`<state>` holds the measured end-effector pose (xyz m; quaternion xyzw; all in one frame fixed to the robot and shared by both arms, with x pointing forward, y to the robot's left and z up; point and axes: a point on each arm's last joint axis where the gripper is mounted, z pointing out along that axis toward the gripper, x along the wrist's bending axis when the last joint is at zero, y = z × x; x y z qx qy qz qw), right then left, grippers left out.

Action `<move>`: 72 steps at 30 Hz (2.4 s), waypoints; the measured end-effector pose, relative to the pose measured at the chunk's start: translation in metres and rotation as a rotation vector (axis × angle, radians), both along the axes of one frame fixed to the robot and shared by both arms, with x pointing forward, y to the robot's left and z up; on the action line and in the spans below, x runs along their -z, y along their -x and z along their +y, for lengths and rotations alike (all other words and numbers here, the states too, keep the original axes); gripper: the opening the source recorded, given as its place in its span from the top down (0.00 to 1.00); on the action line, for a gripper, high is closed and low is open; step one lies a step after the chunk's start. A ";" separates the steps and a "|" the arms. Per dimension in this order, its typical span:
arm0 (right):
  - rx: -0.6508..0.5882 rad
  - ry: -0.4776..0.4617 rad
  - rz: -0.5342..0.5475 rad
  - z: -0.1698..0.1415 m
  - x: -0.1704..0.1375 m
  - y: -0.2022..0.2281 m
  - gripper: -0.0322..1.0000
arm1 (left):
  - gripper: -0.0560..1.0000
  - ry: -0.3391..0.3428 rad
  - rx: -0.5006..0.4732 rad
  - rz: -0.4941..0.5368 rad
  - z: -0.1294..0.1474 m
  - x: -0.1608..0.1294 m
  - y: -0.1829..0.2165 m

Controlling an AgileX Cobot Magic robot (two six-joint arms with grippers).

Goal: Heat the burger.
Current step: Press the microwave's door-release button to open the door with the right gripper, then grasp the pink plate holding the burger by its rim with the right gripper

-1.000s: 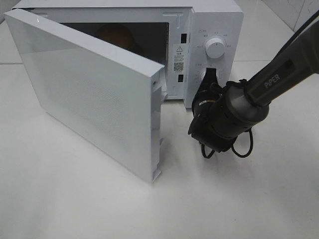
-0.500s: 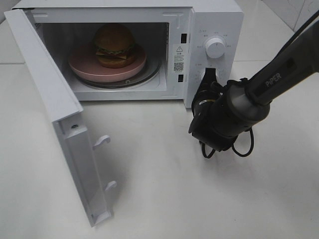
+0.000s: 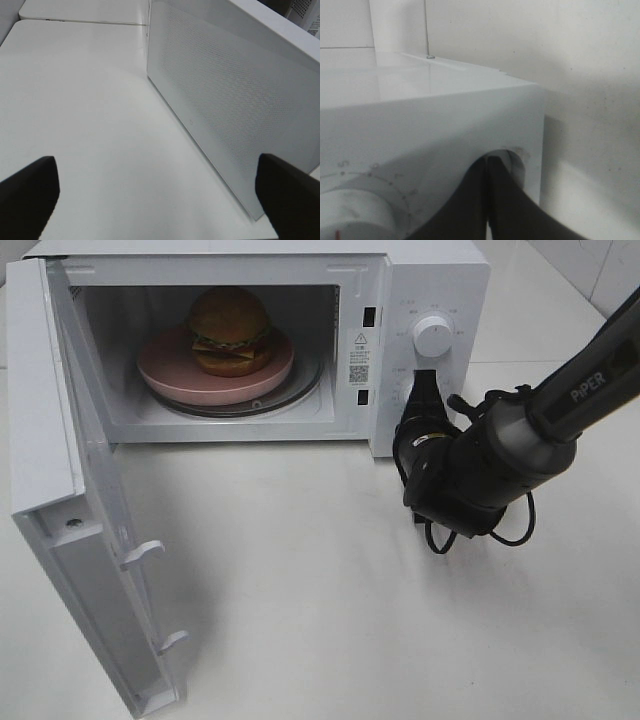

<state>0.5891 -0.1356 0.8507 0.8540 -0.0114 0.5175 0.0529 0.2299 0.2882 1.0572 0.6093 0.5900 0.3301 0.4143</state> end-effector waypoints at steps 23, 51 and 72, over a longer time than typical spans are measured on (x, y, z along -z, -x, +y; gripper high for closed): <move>-0.363 0.269 0.151 -0.026 -0.033 0.065 0.96 | 0.01 0.000 0.000 0.000 0.000 0.000 0.000; -1.558 0.975 0.297 -0.014 -0.107 0.127 0.95 | 0.01 0.000 0.000 0.000 0.000 0.000 0.000; -2.402 2.088 -0.127 -0.014 -0.163 0.102 0.91 | 0.01 0.000 0.000 0.000 0.000 0.000 0.000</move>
